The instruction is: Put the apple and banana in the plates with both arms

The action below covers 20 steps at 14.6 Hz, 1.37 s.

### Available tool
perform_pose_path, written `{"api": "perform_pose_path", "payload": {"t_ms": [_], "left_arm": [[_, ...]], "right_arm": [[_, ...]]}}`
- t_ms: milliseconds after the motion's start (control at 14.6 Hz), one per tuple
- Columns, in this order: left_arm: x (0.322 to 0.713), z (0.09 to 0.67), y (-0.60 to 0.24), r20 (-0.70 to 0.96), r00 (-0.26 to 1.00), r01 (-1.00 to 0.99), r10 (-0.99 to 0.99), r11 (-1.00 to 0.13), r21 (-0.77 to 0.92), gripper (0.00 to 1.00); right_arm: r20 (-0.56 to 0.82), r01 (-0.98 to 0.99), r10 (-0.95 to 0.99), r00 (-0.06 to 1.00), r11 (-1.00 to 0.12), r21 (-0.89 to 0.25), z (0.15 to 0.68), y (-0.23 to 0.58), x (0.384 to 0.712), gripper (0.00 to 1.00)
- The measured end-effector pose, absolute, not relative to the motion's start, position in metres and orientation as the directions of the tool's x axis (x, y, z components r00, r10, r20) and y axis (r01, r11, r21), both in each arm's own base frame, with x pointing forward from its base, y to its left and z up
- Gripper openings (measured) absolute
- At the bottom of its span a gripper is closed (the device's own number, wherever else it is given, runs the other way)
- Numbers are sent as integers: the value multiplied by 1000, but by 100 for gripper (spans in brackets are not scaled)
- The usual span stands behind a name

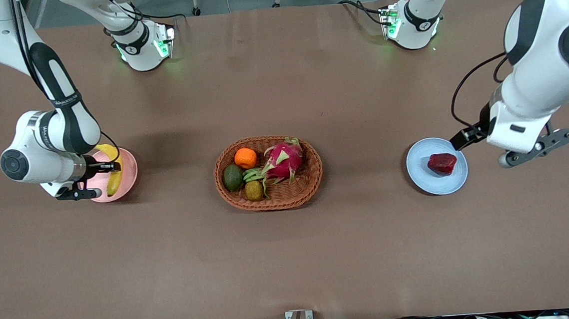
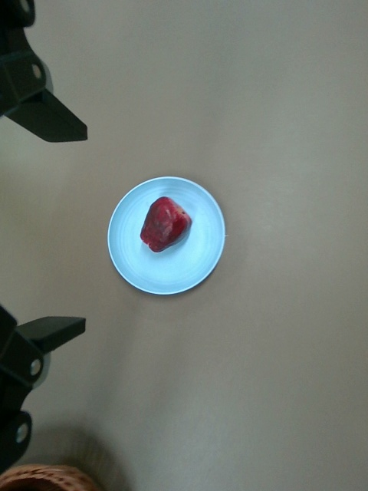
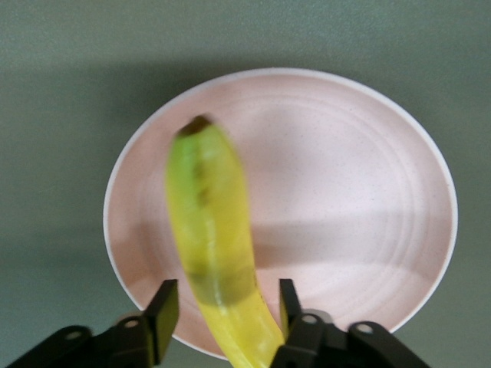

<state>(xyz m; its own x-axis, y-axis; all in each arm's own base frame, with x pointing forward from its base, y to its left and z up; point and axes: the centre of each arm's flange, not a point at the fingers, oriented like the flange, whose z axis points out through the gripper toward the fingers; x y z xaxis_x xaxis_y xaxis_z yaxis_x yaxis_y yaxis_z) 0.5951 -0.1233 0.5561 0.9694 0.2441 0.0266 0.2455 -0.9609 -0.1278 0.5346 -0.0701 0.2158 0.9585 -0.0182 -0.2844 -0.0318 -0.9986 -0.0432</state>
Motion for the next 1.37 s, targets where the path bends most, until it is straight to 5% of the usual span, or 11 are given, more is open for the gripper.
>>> {"api": "perform_pose_path", "payload": {"t_ms": [274,754,1371], "left_arm": [[554,622,-115,14,997,82,81,-993,-85,100],[526,647,-76,-32,999,-33,-31,-997,-67,100],[494,658,-76,-38,998,-43,-42,-998,-42,100]], "right_arm": [[-278,-25,-10,960,-998,-52,271,-70,562,100],[-186,2,13,982,-998,-58,509,-70,619,100],[-19,-25,-25,1000,-999,-37,630,-80,598,100]]}}
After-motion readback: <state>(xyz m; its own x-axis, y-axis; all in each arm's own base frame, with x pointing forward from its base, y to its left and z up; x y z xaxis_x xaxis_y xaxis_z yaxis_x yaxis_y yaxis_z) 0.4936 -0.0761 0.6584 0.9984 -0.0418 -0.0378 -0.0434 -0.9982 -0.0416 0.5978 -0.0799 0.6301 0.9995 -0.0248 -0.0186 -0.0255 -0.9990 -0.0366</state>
